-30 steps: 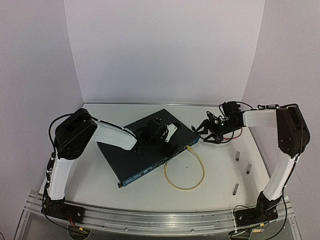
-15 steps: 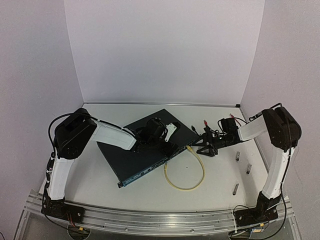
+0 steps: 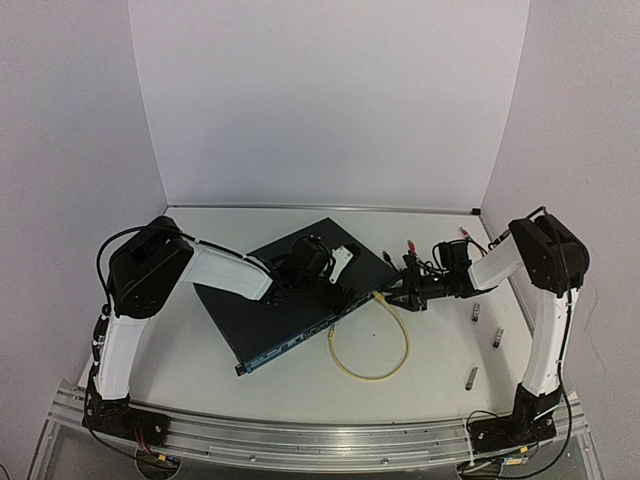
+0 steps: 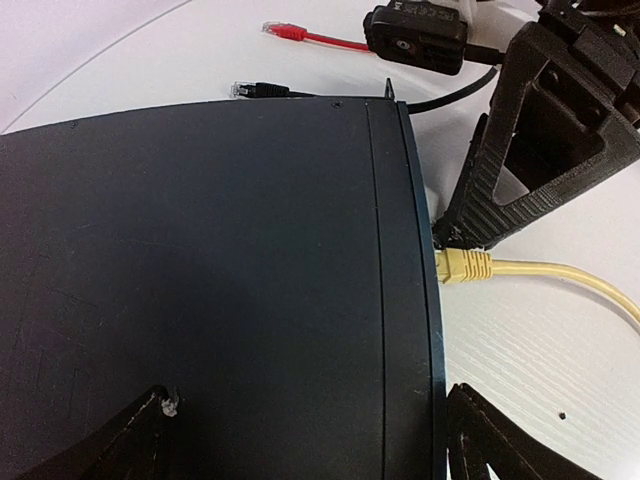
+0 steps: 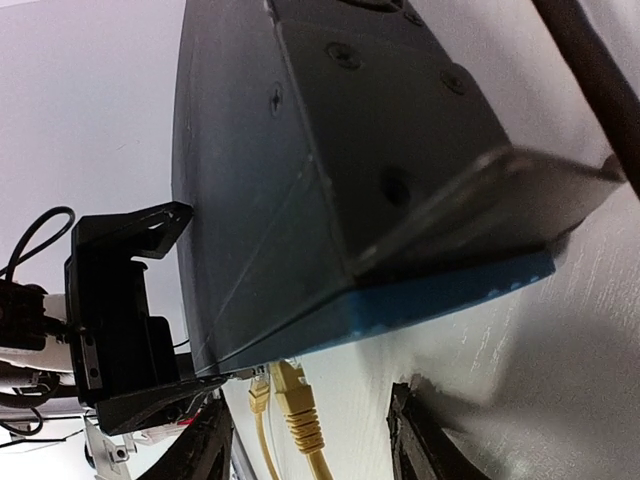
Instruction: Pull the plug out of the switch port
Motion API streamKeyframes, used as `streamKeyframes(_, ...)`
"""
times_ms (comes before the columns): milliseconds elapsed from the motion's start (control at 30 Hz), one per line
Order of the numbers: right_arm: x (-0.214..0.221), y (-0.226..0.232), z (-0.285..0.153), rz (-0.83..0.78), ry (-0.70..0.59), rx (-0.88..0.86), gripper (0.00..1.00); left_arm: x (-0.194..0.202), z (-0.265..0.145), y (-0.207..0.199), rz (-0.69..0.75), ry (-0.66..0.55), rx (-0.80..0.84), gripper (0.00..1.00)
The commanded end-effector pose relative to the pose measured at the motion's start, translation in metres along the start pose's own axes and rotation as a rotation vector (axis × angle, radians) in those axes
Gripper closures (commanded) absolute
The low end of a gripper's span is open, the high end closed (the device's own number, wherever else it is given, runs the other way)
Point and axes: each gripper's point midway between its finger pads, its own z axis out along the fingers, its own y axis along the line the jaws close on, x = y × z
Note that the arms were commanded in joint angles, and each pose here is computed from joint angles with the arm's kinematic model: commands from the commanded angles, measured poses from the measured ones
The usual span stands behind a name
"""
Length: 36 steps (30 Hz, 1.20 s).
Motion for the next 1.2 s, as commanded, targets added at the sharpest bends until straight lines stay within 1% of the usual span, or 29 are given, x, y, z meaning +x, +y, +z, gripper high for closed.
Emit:
streamKeyframes(0,0.021,-0.024,0.011,0.063,0.039,0.05,0.49,0.123,0.0,0.041,-0.115,0.368,-0.103,0.08)
streamKeyframes(200,0.023,-0.025,0.016,0.065,0.048,0.053,0.52,0.127,-0.001,0.041,-0.118,0.375,-0.108,0.09)
streamKeyframes(333,0.024,-0.028,0.018,0.079,0.051,0.058,0.57,0.128,-0.002,0.042,-0.118,0.376,-0.111,0.09)
streamKeyframes(533,0.024,-0.032,0.021,0.087,0.046,0.07,0.59,0.129,-0.002,0.042,-0.119,0.377,-0.113,0.09)
streamKeyframes(667,0.021,-0.036,0.022,0.103,0.033,0.086,0.63,0.13,-0.002,0.042,-0.122,0.38,-0.113,0.09)
streamKeyframes(1033,0.02,-0.041,0.024,0.119,0.024,0.101,0.63,0.131,-0.001,0.041,-0.126,0.38,-0.107,0.09)
streamKeyframes(1167,0.019,-0.043,0.025,0.129,0.019,0.107,0.66,0.131,-0.002,0.041,-0.128,0.378,-0.107,0.09)
